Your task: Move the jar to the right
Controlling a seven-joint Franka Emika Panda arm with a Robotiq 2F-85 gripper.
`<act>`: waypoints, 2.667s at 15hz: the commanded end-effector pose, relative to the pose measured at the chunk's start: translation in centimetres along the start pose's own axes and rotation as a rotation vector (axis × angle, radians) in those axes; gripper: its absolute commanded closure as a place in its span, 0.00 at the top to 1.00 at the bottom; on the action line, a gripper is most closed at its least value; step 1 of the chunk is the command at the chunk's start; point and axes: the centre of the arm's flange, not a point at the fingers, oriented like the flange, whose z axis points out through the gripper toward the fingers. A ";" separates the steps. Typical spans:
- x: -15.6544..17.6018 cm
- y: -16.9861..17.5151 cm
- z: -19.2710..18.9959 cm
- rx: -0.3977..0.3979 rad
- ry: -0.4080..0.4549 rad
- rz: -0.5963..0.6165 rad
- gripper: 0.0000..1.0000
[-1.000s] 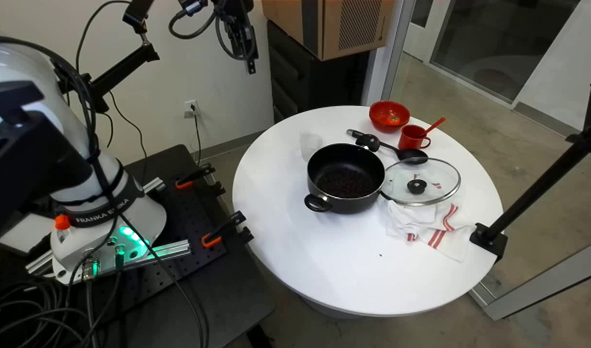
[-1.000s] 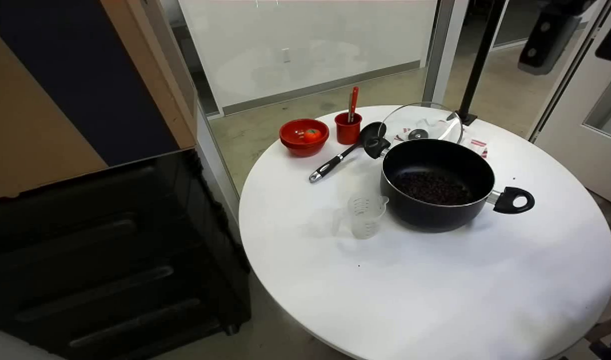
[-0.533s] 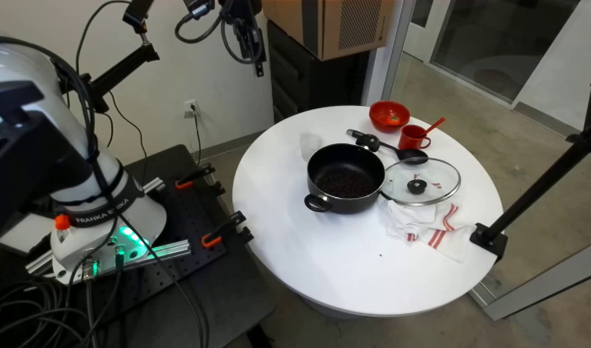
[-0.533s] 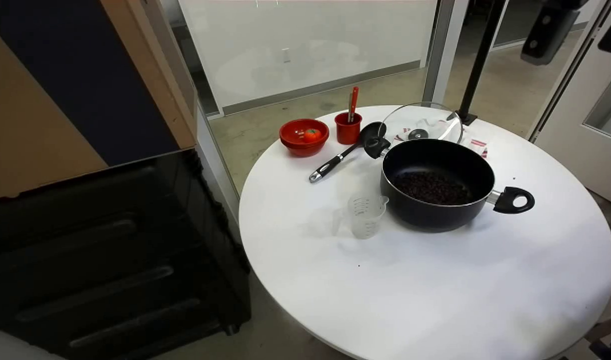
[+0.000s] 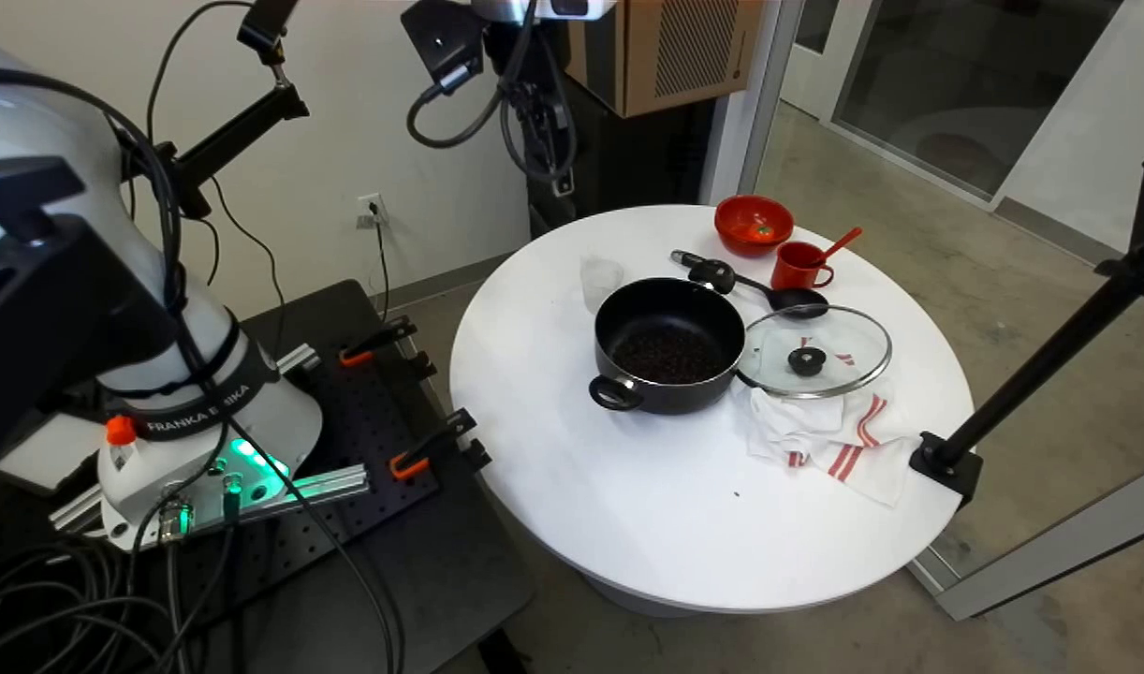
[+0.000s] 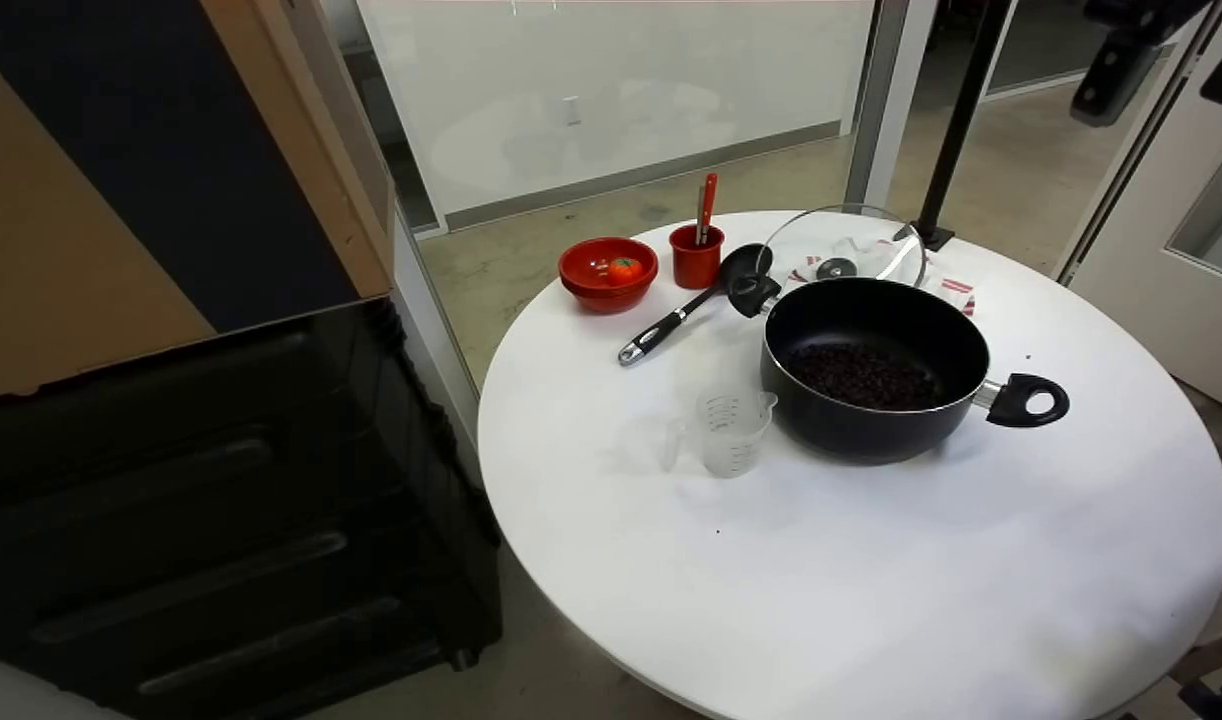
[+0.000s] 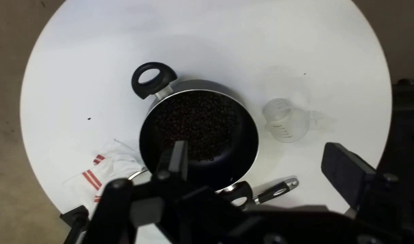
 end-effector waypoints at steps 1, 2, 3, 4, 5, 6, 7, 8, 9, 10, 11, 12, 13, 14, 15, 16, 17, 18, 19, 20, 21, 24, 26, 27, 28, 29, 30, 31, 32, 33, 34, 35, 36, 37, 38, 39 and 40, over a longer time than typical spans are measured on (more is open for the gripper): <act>0.4 0.8 0.5 -0.022 0.012 -0.002 1.00; 0.6 1.3 0.9 -0.028 0.008 0.004 1.00; 0.6 1.3 1.1 -0.028 0.003 0.005 1.00; 0.6 1.2 1.1 -0.027 0.004 0.003 1.00; 0.5 1.1 1.0 -0.027 0.006 -0.001 1.00; 0.5 1.0 0.9 -0.027 0.007 -0.002 1.00; 0.6 0.7 1.2 -0.039 0.002 0.004 1.00; 0.6 -0.2 2.0 -0.070 0.024 0.022 1.00; 0.6 -0.8 2.3 -0.089 0.038 0.032 1.00; 0.6 -2.0 3.0 -0.121 0.063 0.043 1.00; 0.6 -2.9 3.3 -0.140 0.074 0.047 1.00; 0.4 -4.1 3.8 -0.152 0.084 0.038 1.00; 0.2 -5.4 4.2 -0.164 0.093 0.034 1.00; 0.0 -6.8 4.7 -0.166 0.097 0.018 1.00; -0.3 -8.1 5.1 -0.166 0.099 0.005 1.00; -0.5 -9.4 5.5 -0.151 0.103 -0.007 1.00; -0.8 -10.5 5.8 -0.136 0.109 -0.010 1.00; -0.8 -11.7 6.0 -0.116 0.117 -0.027 1.00; -1.0 -12.8 6.2 -0.100 0.117 -0.038 1.00; -0.9 -13.6 6.3 -0.077 0.093 -0.062 1.00; -0.8 -14.4 6.4 -0.075 0.092 -0.067 1.00; -1.8 -13.7 6.1 -0.097 0.086 -0.081 1.00; -1.5 -13.9 6.3 -0.095 0.083 -0.081 1.00; -1.5 -13.9 6.3 -0.095 0.082 -0.080 1.00; -1.5 -13.9 6.3 -0.095 0.082 -0.081 1.00; -1.5 -13.9 6.3 -0.095 0.082 -0.080 1.00; -1.5 -13.9 6.3 -0.095 0.082 -0.080 1.00; -1.5 -13.9 6.3 -0.095 0.082 -0.080 1.00; -1.5 -13.9 6.3 -0.095 0.082 -0.080 1.00; -1.5 -13.9 6.3 -0.095 0.082 -0.080 1.00; -1.5 -13.9 6.3 -0.095 0.082 -0.080 1.00; -1.5 -13.9 6.3 -0.095 0.082 -0.080 1.00; -1.5 -13.9 6.3 -0.095 0.082 -0.080 1.00; -1.5 -13.9 6.3 -0.095 0.082 -0.080 1.00; -1.5 -13.9 6.3 -0.095 0.082 -0.080 1.00; -1.5 -13.9 6.3 -0.095 0.082 -0.080 1.00; -1.5 -13.9 6.3 -0.095 0.082 -0.080 1.00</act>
